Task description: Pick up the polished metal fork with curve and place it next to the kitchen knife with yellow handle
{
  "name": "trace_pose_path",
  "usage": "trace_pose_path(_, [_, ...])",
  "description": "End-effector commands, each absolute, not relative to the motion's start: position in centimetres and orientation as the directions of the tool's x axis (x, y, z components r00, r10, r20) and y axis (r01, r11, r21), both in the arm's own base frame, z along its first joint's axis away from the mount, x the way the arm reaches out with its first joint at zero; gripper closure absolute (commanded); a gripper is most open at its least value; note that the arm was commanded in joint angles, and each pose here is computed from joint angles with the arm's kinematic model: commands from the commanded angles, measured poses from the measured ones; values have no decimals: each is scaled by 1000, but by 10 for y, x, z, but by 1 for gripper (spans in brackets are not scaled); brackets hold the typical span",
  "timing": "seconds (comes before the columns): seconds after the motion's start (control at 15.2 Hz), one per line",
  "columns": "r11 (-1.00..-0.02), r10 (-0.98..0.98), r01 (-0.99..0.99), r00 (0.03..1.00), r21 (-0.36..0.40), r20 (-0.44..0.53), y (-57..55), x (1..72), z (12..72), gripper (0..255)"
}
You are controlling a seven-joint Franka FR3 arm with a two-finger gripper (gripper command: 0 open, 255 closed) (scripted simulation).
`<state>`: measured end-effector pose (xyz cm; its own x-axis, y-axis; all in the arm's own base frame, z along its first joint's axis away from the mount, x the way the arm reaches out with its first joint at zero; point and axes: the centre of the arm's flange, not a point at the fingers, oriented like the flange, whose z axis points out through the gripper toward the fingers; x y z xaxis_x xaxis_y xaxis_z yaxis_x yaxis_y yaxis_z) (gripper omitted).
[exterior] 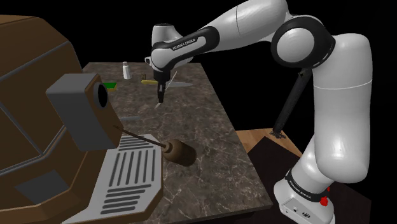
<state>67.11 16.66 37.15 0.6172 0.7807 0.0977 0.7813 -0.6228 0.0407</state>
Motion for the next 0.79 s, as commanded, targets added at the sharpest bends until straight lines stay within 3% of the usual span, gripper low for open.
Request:
trace_pose_path(0.0, [-621,782,783,616,35,94,167,670,355,255])
trace_pose_path(0.73, [-621,782,783,616,35,94,167,670,339,255])
